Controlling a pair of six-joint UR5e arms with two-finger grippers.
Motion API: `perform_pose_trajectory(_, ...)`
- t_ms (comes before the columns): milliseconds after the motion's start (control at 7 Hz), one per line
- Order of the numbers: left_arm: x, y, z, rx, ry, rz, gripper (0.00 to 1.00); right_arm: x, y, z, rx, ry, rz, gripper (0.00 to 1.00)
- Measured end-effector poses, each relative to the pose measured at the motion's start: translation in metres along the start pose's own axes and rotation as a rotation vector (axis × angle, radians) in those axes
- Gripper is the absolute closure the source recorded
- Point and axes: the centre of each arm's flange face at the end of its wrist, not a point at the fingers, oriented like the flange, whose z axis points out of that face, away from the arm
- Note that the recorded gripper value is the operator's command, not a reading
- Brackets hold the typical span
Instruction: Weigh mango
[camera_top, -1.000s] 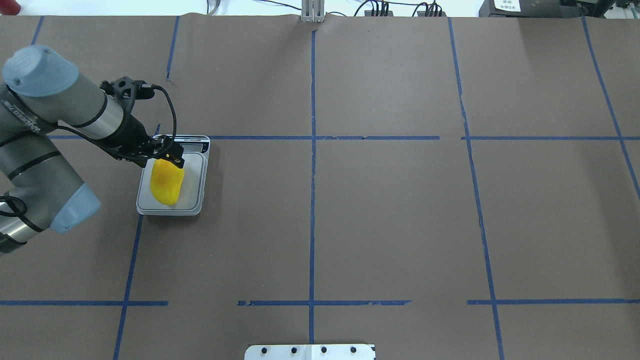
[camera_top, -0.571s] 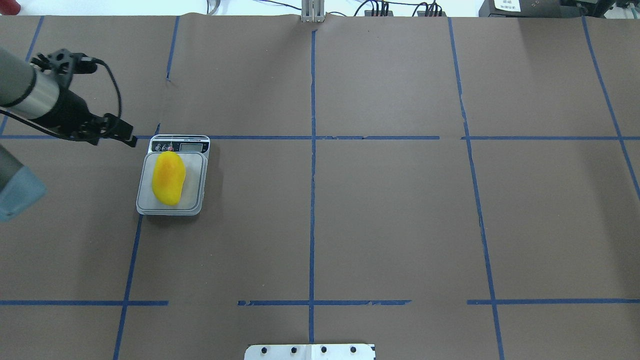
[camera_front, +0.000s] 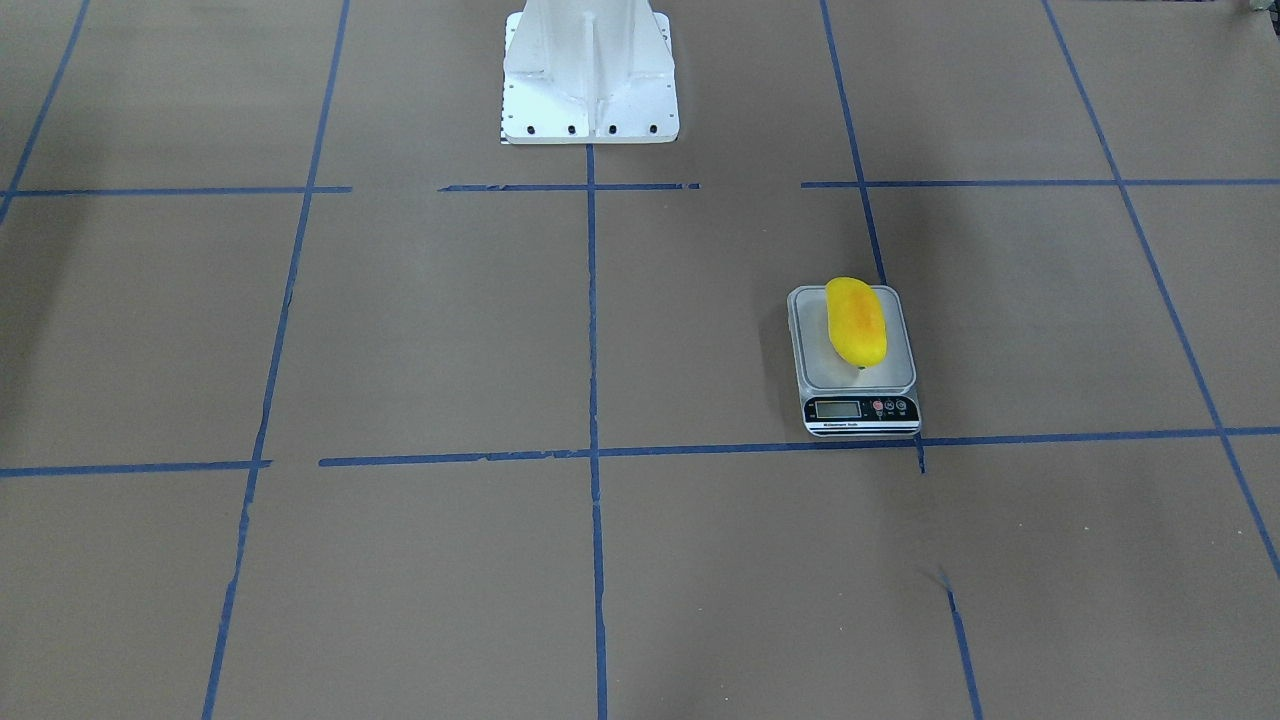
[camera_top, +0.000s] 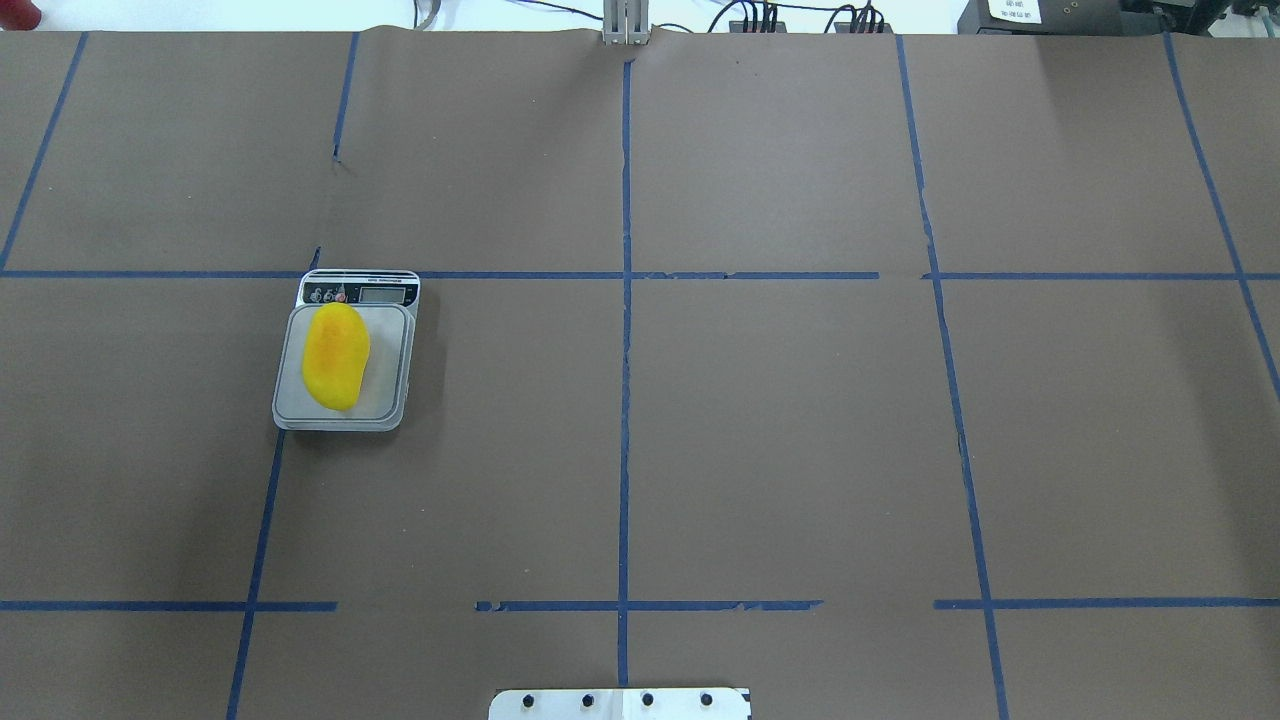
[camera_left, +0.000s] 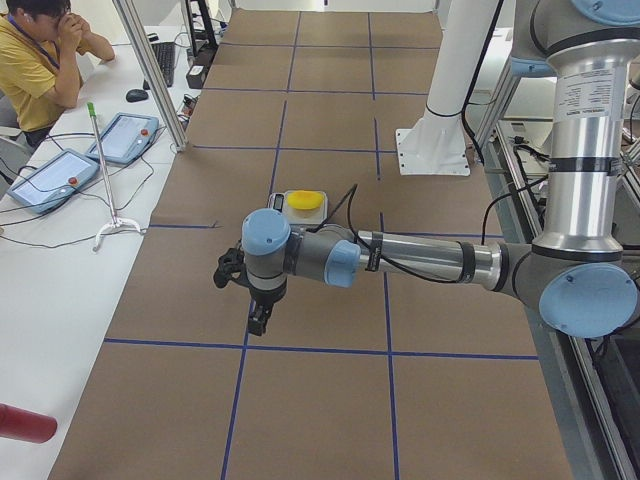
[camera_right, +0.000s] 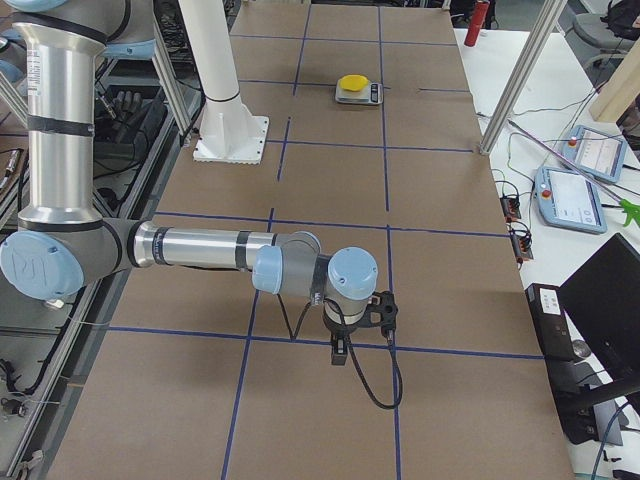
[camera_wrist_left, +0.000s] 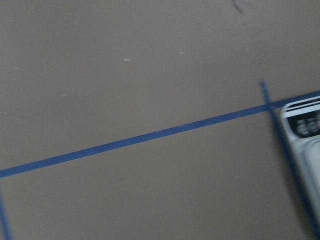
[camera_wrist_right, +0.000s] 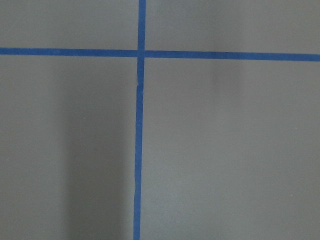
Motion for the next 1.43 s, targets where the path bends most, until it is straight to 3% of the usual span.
perform_pose_trajectory(429,-0.025,0.035,-0.004,-0.029,0.095,-0.187,0.0,0.0,0.0,0.0,0.0,0.0,0.0,0.0)
perform_pose_trajectory(714,-0.022,0.034,0.0,-0.047,0.054,-0.246,0.0,0.0,0.0,0.0,0.0,0.0,0.0,0.0)
perform_pose_trajectory(1000,-0.02,0.03,-0.001,-0.042,-0.009,-0.23,0.0,0.0,0.0,0.0,0.0,0.0,0.0,0.0)
perform_pose_trajectory(1429,-0.015,0.022,-0.005,-0.024,-0.016,-0.199,0.0,0.0,0.0,0.0,0.0,0.0,0.0,0.0)
